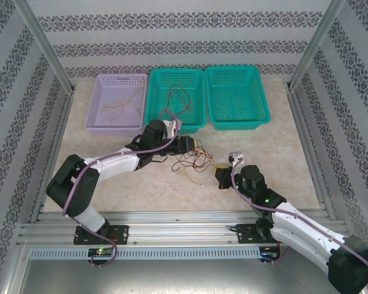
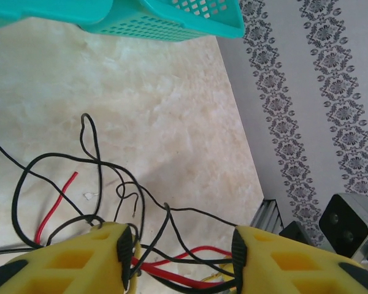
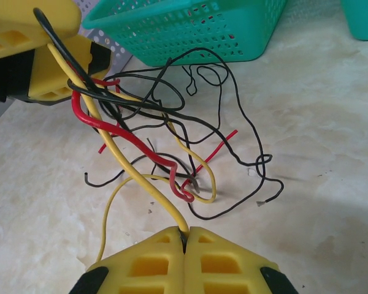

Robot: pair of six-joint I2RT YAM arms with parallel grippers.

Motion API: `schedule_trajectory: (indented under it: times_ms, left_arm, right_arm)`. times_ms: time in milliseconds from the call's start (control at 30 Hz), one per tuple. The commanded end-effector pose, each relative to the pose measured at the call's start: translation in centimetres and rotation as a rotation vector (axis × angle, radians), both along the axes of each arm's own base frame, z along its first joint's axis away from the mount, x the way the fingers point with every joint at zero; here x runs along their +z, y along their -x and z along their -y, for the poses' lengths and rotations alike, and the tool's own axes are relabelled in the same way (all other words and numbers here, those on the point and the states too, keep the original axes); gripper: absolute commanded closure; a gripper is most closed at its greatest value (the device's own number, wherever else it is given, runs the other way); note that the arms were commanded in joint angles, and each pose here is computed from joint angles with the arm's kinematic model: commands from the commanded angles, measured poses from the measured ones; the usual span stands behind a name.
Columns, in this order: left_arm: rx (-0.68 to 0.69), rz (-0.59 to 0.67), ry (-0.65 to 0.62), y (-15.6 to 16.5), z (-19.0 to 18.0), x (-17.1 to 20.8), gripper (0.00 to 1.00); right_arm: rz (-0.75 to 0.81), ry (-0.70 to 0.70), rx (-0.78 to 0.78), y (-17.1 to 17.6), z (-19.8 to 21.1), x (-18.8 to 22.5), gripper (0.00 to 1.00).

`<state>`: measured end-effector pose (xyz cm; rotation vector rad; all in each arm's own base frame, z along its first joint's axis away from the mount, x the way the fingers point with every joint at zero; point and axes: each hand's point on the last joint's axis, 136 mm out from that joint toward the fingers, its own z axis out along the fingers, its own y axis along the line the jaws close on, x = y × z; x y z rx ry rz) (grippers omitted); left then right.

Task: Untangle the cables

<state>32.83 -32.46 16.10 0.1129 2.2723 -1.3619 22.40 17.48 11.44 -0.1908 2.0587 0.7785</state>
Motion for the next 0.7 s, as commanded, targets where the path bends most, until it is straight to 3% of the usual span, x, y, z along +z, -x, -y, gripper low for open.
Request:
schedule_trajectory:
  times_ms: [0,333,533,667]
  left_arm:
    - [-0.045,0.052,0.089,0.4,0.8,2.2,0.57]
    - [-0.086,0.09,0.09,2.5,-0.3,2.9,0.53]
    - [-0.124,0.103,0.071,4.0,-0.8,2.1,0.38]
    - [-0.126,0.12,0.028,4.7,-1.6,1.6,0.34]
  right_arm:
    - [0.041,0.0,0.01,0.0,-0.2,0.5,1.0]
    - [0.036,0.007,0.001,-0.1,0.0,0.4,1.0]
    - [0.035,-0.005,0.006,0.0,-0.1,0.5,1.0]
    - [0.04,-0.017,0.013,0.1,-0.3,0.7,1.0]
